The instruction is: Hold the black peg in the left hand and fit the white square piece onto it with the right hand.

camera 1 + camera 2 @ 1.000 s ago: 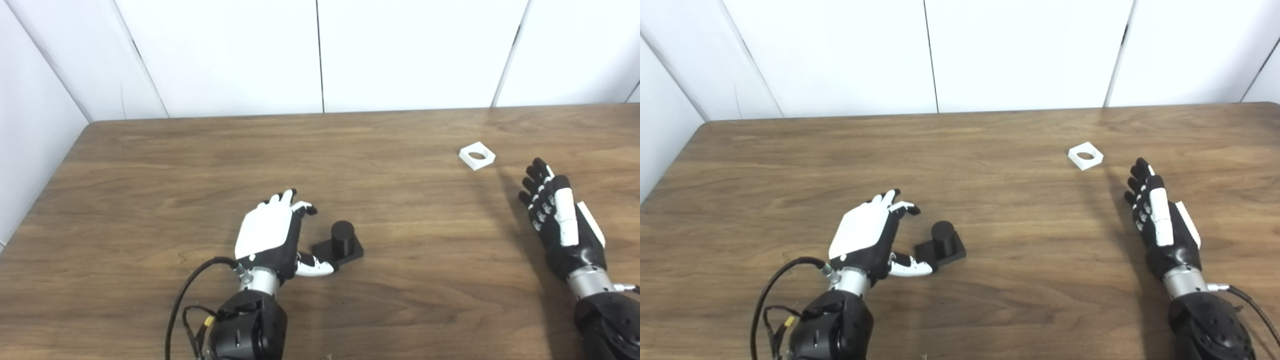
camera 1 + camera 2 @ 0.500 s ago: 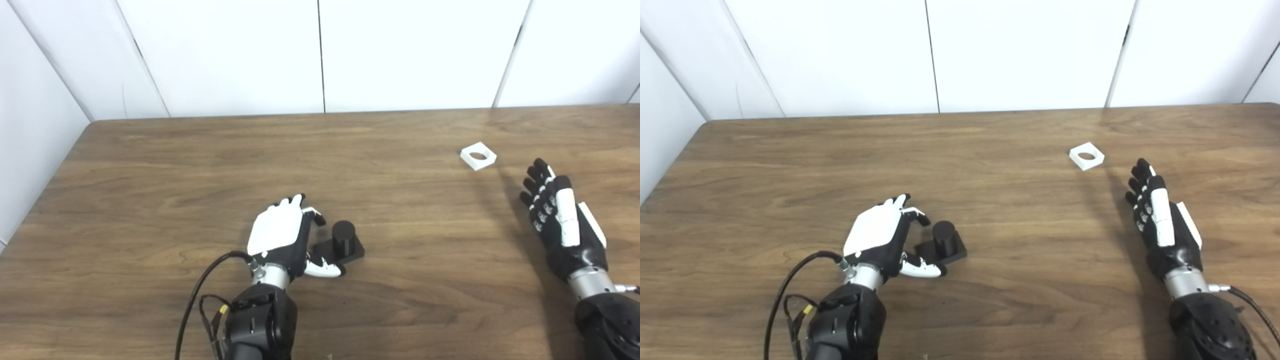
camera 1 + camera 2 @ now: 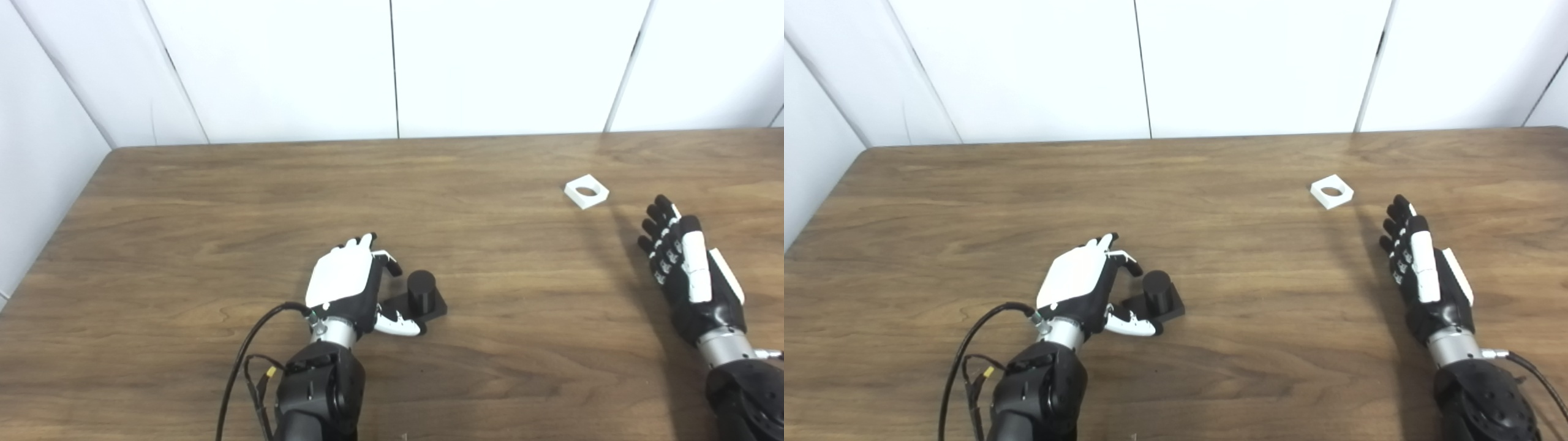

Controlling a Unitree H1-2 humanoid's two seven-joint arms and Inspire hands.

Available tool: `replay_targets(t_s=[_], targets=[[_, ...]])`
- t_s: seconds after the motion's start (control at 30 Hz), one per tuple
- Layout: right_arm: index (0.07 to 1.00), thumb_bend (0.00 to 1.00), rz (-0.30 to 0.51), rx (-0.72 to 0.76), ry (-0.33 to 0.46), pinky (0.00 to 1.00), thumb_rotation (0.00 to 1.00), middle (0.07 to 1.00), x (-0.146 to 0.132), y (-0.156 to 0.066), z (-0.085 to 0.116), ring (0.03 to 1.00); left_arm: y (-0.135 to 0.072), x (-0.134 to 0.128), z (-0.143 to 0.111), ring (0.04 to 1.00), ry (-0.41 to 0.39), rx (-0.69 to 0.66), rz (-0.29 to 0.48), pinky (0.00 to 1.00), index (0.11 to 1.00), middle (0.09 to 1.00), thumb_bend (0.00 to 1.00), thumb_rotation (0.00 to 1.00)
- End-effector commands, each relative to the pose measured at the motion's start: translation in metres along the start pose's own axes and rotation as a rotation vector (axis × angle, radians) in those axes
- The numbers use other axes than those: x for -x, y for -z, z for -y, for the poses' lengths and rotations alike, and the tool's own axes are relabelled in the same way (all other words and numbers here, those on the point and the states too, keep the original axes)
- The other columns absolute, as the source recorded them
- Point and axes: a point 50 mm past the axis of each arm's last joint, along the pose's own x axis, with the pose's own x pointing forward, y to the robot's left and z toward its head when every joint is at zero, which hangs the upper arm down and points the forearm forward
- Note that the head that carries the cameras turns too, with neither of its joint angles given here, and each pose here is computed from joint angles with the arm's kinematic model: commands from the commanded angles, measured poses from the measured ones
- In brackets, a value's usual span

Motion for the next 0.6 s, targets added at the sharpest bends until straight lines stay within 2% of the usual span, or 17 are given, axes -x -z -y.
replay_targets(t_s=[0.0,0.57], targets=[[1.000,0.62,0.076,0.020,-0.003,1.00,1.00,1.000,-0.0045,-0.0193,0.0022,1.000,0.0002,-0.0052,0.0017,1.000,0.012,-0.029,-0.006,1.00,0.630,1.000,0.85,0.24],[1.000,0.64,0.072,0.014,-0.003,1.00,1.00,1.000,-0.0029,-0.0200,0.0057,1.000,-0.0005,-0.0066,0.0015,1.000,0.038,-0.041,-0.010,1.00,0.588,1.000,0.84,0.22]])
